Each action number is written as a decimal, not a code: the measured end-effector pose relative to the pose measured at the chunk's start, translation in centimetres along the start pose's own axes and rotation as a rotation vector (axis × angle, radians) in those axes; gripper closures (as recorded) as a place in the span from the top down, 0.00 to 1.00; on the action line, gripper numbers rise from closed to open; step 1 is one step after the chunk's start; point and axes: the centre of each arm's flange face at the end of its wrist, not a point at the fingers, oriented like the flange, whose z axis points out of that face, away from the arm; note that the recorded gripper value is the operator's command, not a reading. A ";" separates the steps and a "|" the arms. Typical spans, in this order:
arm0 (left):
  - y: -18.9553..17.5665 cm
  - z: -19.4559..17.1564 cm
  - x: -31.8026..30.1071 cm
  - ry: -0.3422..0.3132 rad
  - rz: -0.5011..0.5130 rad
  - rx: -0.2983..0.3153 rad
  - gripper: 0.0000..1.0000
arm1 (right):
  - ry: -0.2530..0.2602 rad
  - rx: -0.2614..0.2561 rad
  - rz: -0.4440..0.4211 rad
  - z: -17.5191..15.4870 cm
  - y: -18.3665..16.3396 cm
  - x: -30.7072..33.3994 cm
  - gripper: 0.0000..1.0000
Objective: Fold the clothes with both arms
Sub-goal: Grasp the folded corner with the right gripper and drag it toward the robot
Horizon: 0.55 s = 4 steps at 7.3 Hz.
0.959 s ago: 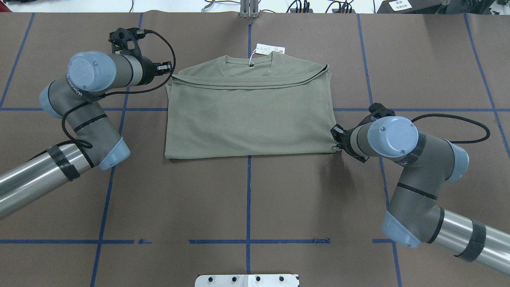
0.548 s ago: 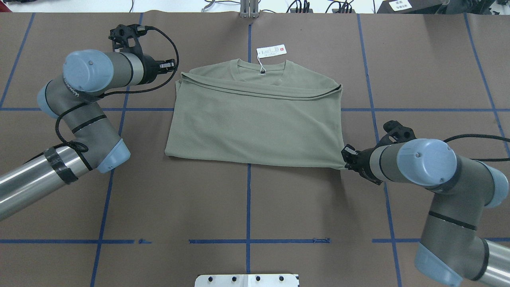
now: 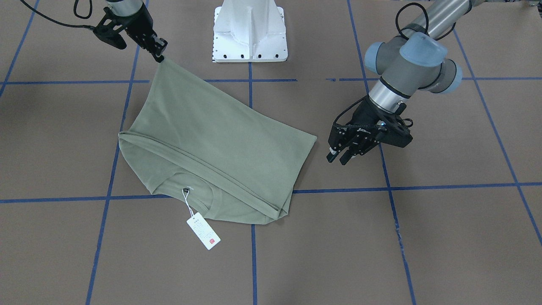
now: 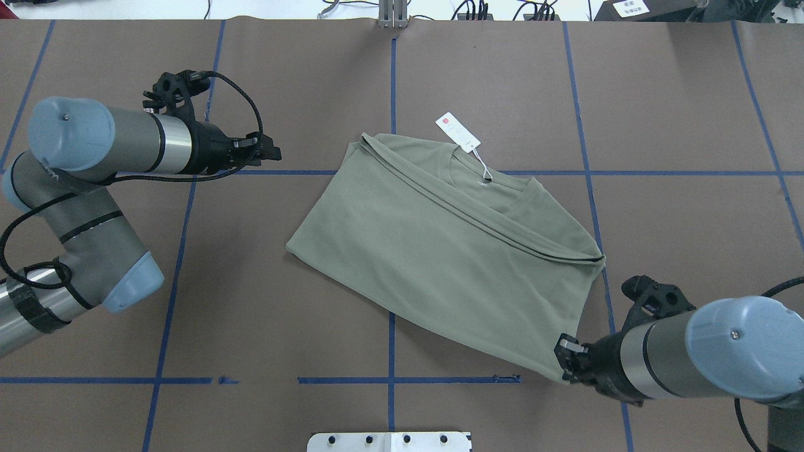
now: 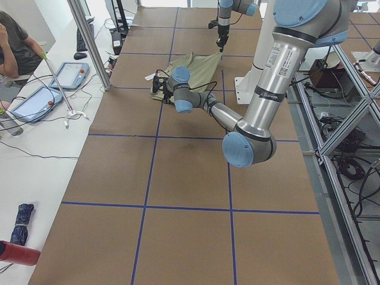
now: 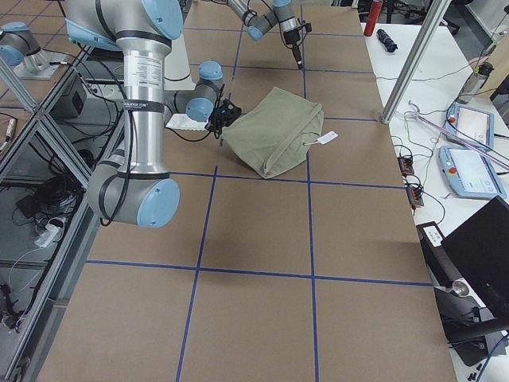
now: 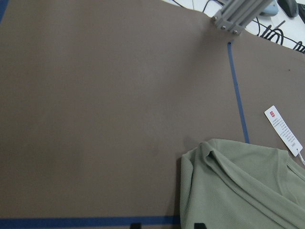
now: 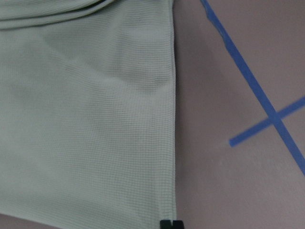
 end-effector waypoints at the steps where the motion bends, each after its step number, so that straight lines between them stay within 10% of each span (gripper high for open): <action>1: 2.0 -0.5 1.1 0.027 -0.043 -0.033 0.64 | 0.064 -0.078 -0.021 0.4 2.5 1.6 0.29; 2: 3.8 -0.5 2.0 0.044 -0.078 -0.067 0.67 | 0.120 -0.126 -0.051 1.4 4.7 3.1 0.99; 4: 6.7 0.2 2.8 0.051 -0.150 -0.119 0.68 | 0.147 -0.142 -0.072 2.1 6.1 3.9 1.00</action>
